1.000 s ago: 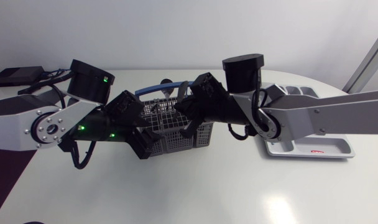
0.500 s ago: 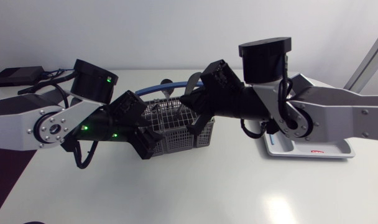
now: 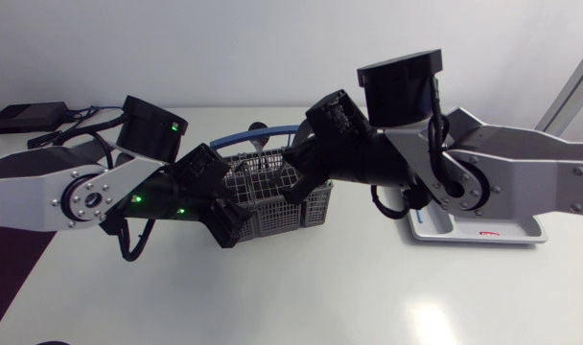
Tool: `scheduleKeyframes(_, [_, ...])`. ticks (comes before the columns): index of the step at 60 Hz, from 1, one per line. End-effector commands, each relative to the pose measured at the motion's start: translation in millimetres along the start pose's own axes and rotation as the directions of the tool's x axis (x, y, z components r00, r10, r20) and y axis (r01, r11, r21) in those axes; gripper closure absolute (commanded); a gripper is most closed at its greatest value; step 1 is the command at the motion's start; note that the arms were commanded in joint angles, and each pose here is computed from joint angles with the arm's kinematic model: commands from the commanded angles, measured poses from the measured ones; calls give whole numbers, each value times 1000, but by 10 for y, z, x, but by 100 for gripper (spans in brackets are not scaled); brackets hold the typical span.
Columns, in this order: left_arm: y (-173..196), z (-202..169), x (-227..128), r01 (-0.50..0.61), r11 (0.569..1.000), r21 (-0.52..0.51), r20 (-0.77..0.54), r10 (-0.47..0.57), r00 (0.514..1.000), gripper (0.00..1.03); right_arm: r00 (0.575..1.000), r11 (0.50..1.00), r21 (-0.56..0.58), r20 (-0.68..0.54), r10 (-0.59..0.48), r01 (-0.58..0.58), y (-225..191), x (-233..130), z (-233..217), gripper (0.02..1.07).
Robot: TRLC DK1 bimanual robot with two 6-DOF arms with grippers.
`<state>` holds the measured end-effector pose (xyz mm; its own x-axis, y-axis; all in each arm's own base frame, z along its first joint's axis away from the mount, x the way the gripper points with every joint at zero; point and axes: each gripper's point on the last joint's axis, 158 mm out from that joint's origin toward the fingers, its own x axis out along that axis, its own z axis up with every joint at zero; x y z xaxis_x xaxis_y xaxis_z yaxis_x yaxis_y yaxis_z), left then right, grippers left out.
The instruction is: Unload the cutlery basket into the drawer organizer.
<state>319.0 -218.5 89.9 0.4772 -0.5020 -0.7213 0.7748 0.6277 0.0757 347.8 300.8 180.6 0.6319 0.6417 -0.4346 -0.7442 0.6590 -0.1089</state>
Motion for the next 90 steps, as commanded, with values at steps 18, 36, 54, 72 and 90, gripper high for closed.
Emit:
scheduleKeyframes(18, [14, 75, 59, -5, 1000, 18, 9, 5, 1000, 17, 997, 997, 19, -10, -73, 73, -12, -40, 199, 100])
scheduleKeyframes(36, [11, 45, 93, -1, 1000, 16, -2, 1, 1000, 17, 994, 997, 7, 66, -83, 82, 57, -214, 288, 100])
scheduleKeyframes(54, [16, 44, 115, 1, 1000, 15, -6, -1, 1000, 17, 990, 996, 6, 110, -87, 87, 62, -422, 393, 100])
scheduleKeyframes(72, [36, 224, -100, -23, 999, 25, 55, 21, 998, 17, 991, 992, 15, 47, -129, 129, -147, -935, 288, 100])
scheduleKeyframes(90, [-48, 293, -236, -22, 999, 45, 89, 18, 996, 16, 967, 961, 114, -62, -246, 252, -794, -1459, -144, 100])
